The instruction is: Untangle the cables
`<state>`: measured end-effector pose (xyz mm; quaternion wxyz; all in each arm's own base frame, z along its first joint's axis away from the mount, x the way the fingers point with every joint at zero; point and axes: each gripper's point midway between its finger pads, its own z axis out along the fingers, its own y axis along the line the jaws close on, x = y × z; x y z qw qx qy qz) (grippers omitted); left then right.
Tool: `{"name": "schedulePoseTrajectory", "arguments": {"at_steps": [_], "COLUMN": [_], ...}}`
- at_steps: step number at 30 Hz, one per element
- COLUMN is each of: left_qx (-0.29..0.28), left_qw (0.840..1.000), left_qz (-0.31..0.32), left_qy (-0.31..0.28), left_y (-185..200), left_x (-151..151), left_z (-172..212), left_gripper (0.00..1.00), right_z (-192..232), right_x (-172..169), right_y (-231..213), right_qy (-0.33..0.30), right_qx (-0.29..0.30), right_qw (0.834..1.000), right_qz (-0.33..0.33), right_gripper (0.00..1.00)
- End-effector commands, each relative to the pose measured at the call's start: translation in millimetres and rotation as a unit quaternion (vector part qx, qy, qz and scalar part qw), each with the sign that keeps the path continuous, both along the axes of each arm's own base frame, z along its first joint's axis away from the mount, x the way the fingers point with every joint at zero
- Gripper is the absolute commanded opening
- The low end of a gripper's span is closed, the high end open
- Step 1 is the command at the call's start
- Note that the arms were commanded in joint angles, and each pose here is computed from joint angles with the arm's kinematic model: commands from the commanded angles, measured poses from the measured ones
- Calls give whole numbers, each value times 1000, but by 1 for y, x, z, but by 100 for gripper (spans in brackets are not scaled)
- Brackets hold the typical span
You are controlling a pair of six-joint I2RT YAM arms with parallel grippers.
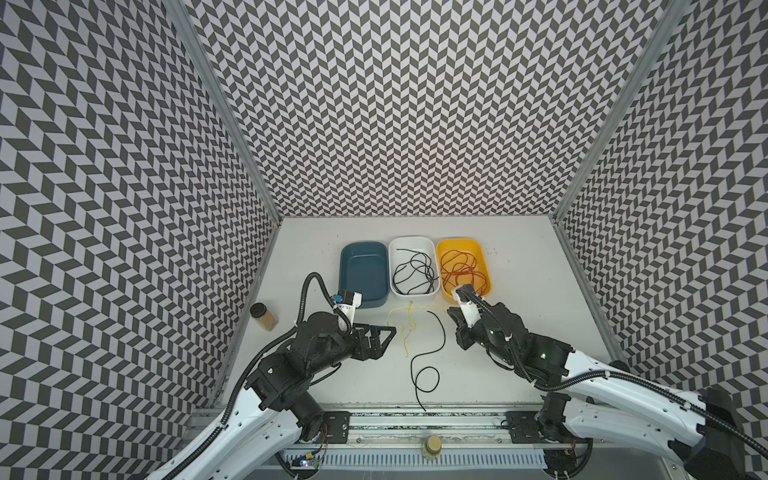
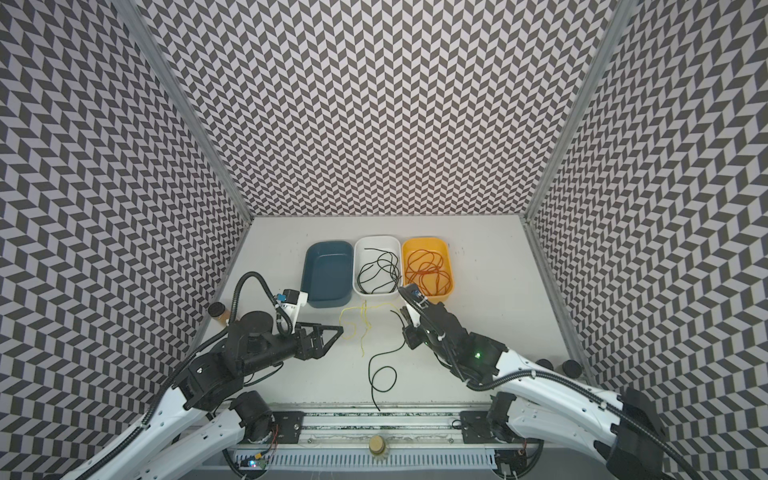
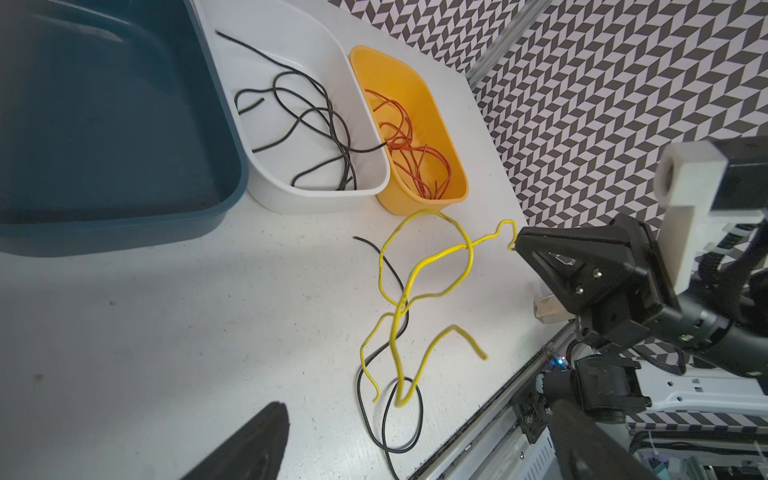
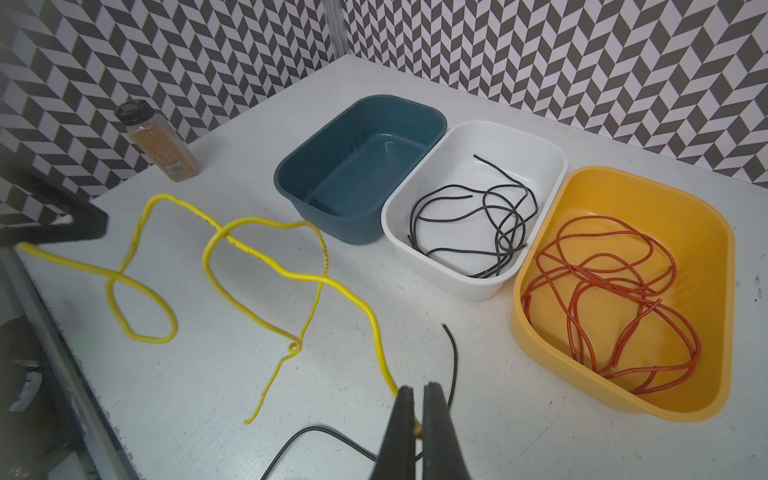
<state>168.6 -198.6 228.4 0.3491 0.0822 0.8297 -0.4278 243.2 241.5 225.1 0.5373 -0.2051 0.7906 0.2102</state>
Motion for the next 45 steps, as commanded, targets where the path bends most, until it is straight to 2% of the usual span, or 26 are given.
{"name": "schedulePoseTrajectory", "arguments": {"at_steps": [1,5,10,15,24,29,31,36,38,40,45], "left_qx": [-72,-113,-149,-161,-172,-175,-176,-172,-170,-167,-175], "left_qw": [997,994,989,987,984,983,983,984,985,985,983], "left_qz": [-15,-11,-18,-21,-37,-42,-42,-34,-23,-7,17], "left_qy": [-9,-6,0,15,22,26,28,32,35,41,55], "left_y": [-12,-14,-16,-18,-21,-22,-23,-22,-20,-17,-14], "left_x": [-2,-1,-3,-3,-5,-5,-5,-1,2,7,14], "left_z": [22,31,36,29,28,27,27,28,29,30,36], "left_gripper": [93,70,47,26,23,10,2,0,0,0,0], "right_z": [22,24,22,21,21,18,16,12,10,8,2], "right_x": [-3,-6,-7,-8,-8,-8,-7,-7,-7,-9,-17], "right_y": [4,2,1,2,2,6,9,10,11,14,21], "right_qy": [-28,-34,-32,-29,-25,-15,-10,-1,3,10,19], "right_qx": [46,61,69,75,88,89,85,83,82,84,91], "right_qw": [998,997,997,996,995,995,995,995,995,995,992], "right_qz": [16,22,25,30,37,45,48,48,50,59,86], "right_gripper": [0,0,0,0,0,0,0,1,6,17,37]}}
